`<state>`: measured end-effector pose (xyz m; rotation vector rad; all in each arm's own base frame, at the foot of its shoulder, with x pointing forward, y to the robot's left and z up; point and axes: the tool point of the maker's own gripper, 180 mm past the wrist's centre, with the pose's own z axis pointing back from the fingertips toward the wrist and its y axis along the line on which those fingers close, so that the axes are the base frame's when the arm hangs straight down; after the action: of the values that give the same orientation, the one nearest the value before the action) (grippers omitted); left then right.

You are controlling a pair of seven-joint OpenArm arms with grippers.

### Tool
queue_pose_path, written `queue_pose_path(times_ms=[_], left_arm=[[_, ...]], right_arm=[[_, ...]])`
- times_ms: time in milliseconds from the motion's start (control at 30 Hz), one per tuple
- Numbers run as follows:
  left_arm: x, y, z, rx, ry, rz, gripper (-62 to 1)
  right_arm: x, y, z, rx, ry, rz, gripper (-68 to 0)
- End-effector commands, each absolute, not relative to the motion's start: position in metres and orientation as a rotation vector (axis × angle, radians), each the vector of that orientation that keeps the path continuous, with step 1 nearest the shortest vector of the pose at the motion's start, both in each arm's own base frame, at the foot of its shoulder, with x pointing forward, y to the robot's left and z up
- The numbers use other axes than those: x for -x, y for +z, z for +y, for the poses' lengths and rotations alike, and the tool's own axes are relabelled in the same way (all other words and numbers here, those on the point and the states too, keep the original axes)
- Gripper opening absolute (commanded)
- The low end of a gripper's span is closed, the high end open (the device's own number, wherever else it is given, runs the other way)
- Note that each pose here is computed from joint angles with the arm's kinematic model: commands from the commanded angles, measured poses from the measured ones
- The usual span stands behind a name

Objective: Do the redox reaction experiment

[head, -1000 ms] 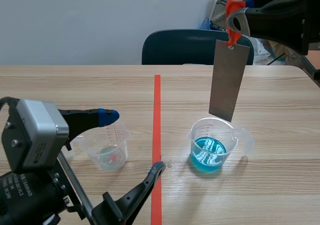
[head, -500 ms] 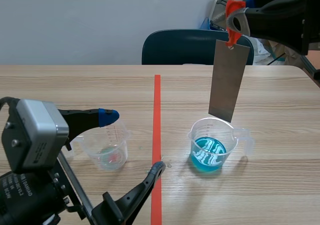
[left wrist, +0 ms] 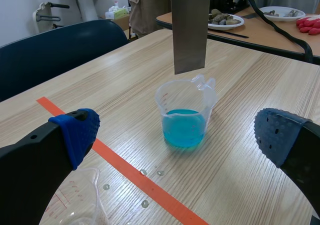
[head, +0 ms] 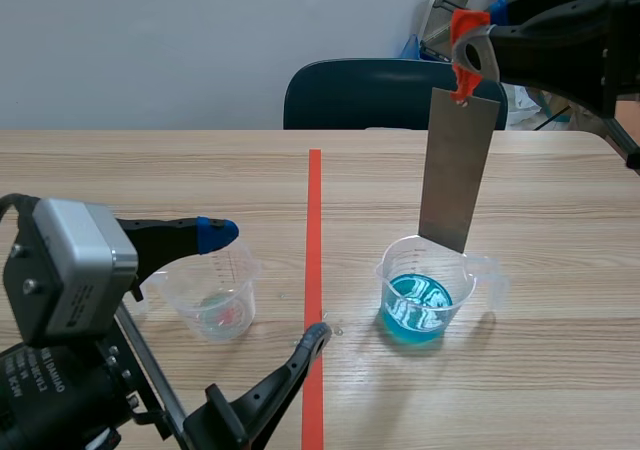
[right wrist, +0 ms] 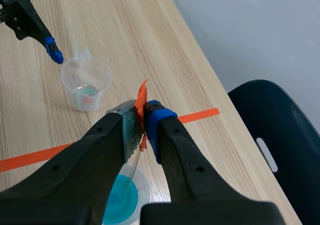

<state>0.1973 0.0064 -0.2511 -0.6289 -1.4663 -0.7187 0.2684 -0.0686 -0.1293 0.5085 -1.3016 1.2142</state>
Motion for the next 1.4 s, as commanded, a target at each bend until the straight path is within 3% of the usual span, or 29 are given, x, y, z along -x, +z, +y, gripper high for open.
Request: queue_pose_path(times_ms=[0,700,1367], left_arm=[[-0.2,-0.243,0.006,0.637,-0.702,-1.498,1.4],[-0.2,-0.243,0.006,0.637,-0.702,-1.498,1.4],[-0.2,-0.243,0.006,0.637,-0.701,-1.498,1.4]], right_arm=[[-0.266,-0.124,-0.065,-0.519,1.234,-1.316,-66.9],[-0.26,-0.151,-0.056,-0.557,1.264,-1.294,-66.9],[-0.268,-0.215,-0.055,-0.533,1.258,-1.265,-66.9]])
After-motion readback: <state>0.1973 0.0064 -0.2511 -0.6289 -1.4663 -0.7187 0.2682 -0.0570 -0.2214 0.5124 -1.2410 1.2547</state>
